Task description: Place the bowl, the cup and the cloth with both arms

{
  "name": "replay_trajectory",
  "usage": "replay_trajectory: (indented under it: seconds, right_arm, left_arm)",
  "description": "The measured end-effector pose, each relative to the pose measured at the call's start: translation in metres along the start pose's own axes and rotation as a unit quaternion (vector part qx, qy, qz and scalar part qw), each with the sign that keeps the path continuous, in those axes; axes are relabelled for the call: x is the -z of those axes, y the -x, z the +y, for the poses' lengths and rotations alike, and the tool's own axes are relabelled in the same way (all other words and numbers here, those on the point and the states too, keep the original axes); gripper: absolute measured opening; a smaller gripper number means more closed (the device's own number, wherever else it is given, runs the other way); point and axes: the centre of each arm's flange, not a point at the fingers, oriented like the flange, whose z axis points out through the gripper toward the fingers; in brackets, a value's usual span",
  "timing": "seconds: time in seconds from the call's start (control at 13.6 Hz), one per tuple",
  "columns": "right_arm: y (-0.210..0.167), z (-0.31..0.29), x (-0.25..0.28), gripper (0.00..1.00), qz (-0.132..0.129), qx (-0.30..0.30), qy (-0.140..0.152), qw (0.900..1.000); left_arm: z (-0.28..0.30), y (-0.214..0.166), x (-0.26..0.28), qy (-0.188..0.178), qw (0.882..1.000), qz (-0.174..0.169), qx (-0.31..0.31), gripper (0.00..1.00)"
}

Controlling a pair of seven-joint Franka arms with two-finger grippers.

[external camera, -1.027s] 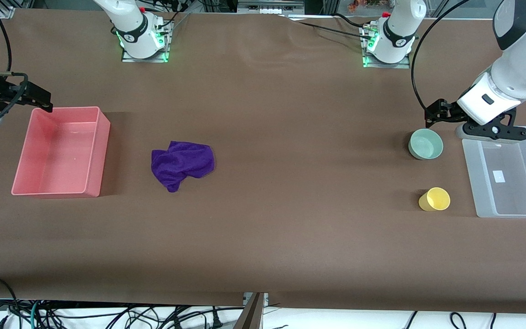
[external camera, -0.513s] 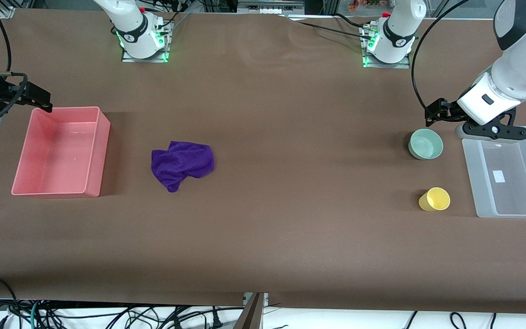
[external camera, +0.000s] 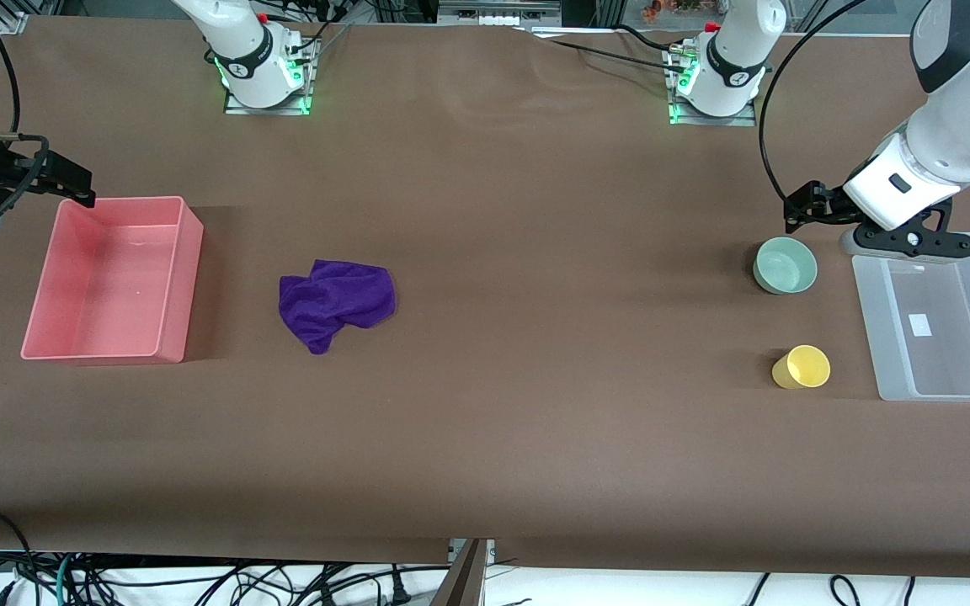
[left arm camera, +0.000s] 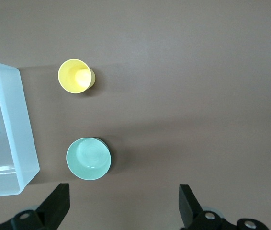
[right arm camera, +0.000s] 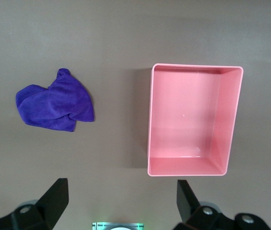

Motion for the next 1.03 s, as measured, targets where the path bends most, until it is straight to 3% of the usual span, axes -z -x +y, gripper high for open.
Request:
replay_trajectory:
  seconds: [0.51, 0.81, 1.03]
  right_arm:
    - [-0.029, -0.010, -0.043, 1.00, -0.025, 0.013, 0.001, 1.000]
    - [-0.075, -0.077, -0.149, 1.00, -0.068, 0.069, -0.002, 0.995]
    - [-0.088, -0.113, -0.235, 1.00, -0.057, 0.099, -0.012, 0.993]
  left_arm:
    - [-0.010, -0.003, -0.006, 0.001, 1.000, -0.006, 0.009, 1.00]
    - [-0.072, -0.016, -0.053, 0.014, 0.999, -0.045, -0.006, 1.00]
    - [-0.134, -0.029, -0.111, 0.033, 0.996, -0.053, -0.063, 1.00]
